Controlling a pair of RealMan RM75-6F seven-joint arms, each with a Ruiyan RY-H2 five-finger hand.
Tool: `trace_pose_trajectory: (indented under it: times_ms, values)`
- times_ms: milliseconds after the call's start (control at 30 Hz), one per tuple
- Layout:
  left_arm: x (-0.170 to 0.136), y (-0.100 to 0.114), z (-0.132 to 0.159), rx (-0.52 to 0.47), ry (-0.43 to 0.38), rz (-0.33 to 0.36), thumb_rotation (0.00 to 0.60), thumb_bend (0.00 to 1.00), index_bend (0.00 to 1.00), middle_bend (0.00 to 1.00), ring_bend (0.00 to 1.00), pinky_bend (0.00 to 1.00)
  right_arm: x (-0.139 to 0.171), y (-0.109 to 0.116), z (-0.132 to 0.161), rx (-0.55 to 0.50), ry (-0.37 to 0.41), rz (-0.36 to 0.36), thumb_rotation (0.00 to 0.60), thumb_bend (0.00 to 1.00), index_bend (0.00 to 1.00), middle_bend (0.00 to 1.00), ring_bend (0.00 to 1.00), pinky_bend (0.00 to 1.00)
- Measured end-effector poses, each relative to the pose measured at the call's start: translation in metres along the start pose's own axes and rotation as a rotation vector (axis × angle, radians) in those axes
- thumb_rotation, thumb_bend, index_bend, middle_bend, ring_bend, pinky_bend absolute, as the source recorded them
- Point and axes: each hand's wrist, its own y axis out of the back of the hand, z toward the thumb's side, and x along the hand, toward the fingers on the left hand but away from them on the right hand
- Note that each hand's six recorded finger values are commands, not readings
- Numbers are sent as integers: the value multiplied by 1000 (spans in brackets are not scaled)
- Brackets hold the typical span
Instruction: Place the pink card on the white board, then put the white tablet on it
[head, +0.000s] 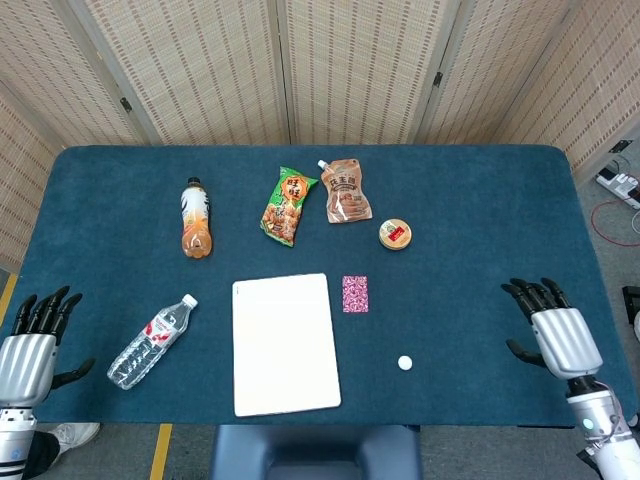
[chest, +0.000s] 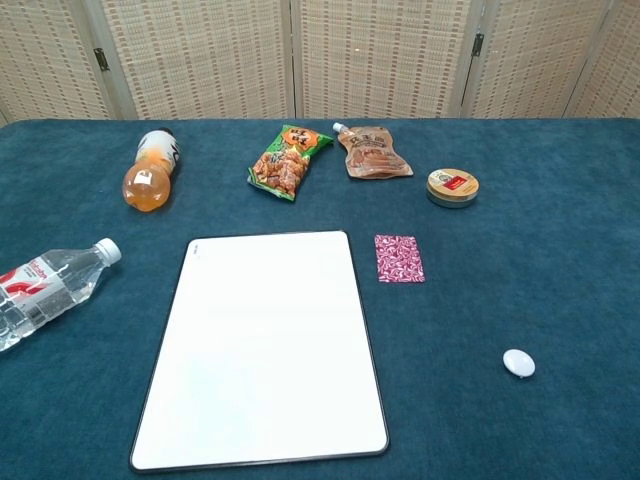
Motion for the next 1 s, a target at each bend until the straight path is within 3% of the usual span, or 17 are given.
trace_pose_trajectory:
  times_ms: [100, 133, 233, 267, 400, 633, 1000]
  values:
    - [-3, 1, -2, -3, 7, 5, 600, 179, 137, 79, 135, 0, -18, -3, 18, 8, 61, 41, 600, 255, 148, 149, 154, 82]
    - [-3, 2, -3, -4, 8, 6, 600, 179, 138, 79, 135, 0, -26, -5, 26, 15, 86, 59, 570, 255, 148, 139, 141, 70]
    - [-7, 3, -5, -6, 14, 8, 600, 179, 138, 79, 135, 0, -45, -11, 47, 24, 142, 114, 363, 255, 148, 93, 75, 9]
    - [-8, 3, -6, -6, 17, 9, 600, 179, 138, 79, 135, 0, -51, -13, 53, 24, 156, 134, 343, 256, 148, 81, 57, 1]
    - [-12, 4, -11, -6, 28, 10, 600, 178, 138, 79, 135, 0, -81, -25, 88, 43, 231, 228, 331, 255, 148, 70, 31, 0]
    - [-17, 4, -17, -7, 47, 10, 600, 179, 138, 79, 135, 0, -124, -41, 151, 96, 336, 310, 329, 256, 170, 68, 5, 0]
    - [-21, 0, -25, -10, 67, -1, 600, 179, 138, 79, 136, 0, -156, -86, 205, 187, 383, 412, 328, 255, 222, 63, 0, 0]
